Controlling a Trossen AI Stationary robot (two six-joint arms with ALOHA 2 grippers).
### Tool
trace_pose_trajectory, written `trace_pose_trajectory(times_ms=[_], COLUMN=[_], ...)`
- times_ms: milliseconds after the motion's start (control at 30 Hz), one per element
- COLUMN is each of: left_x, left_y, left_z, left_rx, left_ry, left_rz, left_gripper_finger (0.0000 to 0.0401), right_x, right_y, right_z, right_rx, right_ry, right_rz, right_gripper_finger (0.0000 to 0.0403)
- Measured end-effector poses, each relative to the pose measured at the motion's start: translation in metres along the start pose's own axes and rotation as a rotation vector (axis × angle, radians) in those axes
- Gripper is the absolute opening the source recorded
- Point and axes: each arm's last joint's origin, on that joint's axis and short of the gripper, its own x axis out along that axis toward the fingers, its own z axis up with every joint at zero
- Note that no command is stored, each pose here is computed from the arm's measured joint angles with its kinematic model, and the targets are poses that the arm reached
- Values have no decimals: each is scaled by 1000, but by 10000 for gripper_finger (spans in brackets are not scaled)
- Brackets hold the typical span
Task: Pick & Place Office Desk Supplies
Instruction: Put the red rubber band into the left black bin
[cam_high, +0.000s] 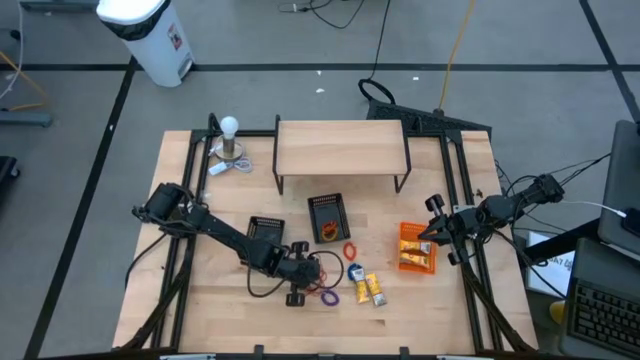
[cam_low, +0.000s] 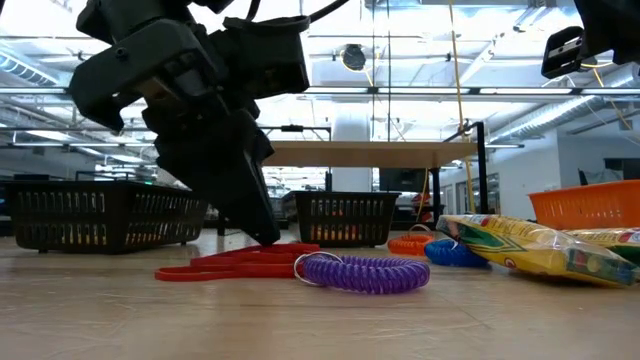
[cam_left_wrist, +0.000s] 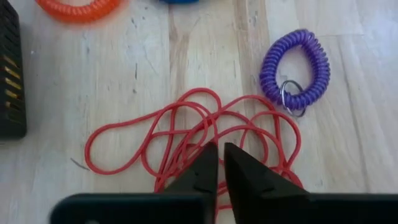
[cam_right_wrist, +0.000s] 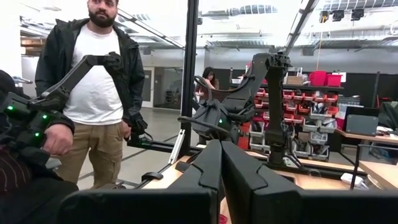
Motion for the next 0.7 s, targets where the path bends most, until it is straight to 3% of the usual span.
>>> trace_pose_trajectory(times_ms=[100,400,700], left_x=[0,-4,-57], left_y=[0,-5,-13], left_z=[0,0,15], left_rx=[1,13,28], left_ry=[-1,1,-99], left_rz=[0,-14,-21], left_gripper_finger=[4,4,2], right_x=[0,0,1], right_y=[0,0,0], right_z=[0,0,-1], right_rx=[0,11,18], right_ry=[0,-2,15], right_rz=[0,0,1], right_gripper_finger=[0,0,0])
